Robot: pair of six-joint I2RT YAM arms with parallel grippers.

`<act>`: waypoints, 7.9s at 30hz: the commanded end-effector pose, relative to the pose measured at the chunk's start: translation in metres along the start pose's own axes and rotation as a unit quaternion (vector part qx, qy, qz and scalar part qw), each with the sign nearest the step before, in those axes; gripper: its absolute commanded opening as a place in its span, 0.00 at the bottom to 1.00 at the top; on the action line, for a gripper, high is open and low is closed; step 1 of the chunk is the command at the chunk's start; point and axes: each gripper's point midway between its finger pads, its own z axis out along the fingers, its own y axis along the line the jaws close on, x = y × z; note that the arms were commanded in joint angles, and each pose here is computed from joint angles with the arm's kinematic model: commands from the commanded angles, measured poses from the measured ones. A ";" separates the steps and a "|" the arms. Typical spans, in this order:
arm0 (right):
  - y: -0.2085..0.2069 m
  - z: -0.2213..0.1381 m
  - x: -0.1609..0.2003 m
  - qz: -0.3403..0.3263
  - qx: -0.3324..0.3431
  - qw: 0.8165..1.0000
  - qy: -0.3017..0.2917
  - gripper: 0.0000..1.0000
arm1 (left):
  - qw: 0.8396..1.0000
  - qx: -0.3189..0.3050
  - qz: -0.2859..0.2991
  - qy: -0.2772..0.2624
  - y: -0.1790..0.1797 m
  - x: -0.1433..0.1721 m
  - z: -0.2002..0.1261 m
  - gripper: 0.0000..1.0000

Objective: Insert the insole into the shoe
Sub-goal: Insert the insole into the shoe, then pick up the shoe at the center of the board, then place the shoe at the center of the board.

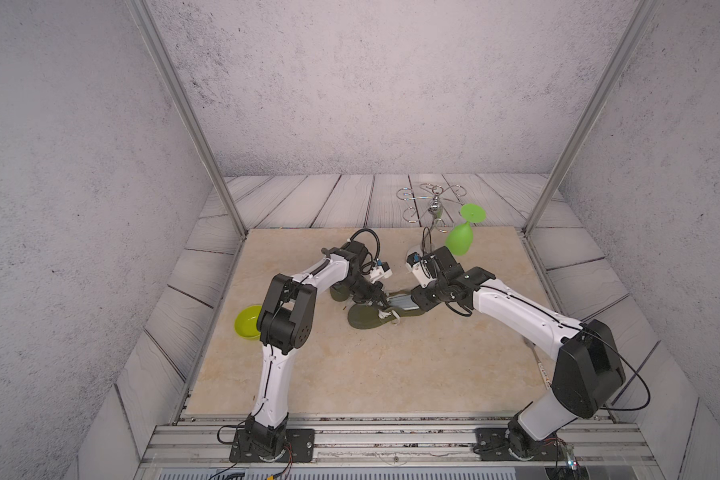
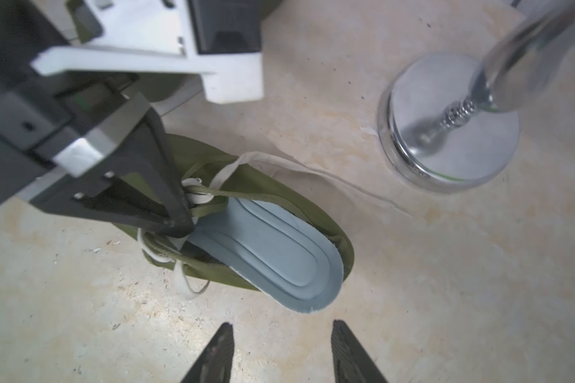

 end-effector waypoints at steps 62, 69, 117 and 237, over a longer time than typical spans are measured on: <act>0.026 0.112 0.000 0.052 -0.104 0.992 0.053 0.13 | 0.999 0.005 0.035 -0.016 -0.006 -0.026 -0.002 0.00; 0.018 0.138 0.008 0.060 -0.064 0.991 0.097 0.14 | 0.999 0.007 0.033 -0.015 -0.006 -0.023 -0.002 0.00; 0.011 0.101 0.032 0.085 -0.035 0.990 0.109 0.19 | 0.995 -0.089 0.048 -0.005 0.004 -0.013 -0.035 0.00; -0.004 -0.018 0.062 0.097 -0.017 0.994 0.055 0.42 | 0.809 -0.349 0.400 -0.252 -0.006 -0.134 -0.171 0.96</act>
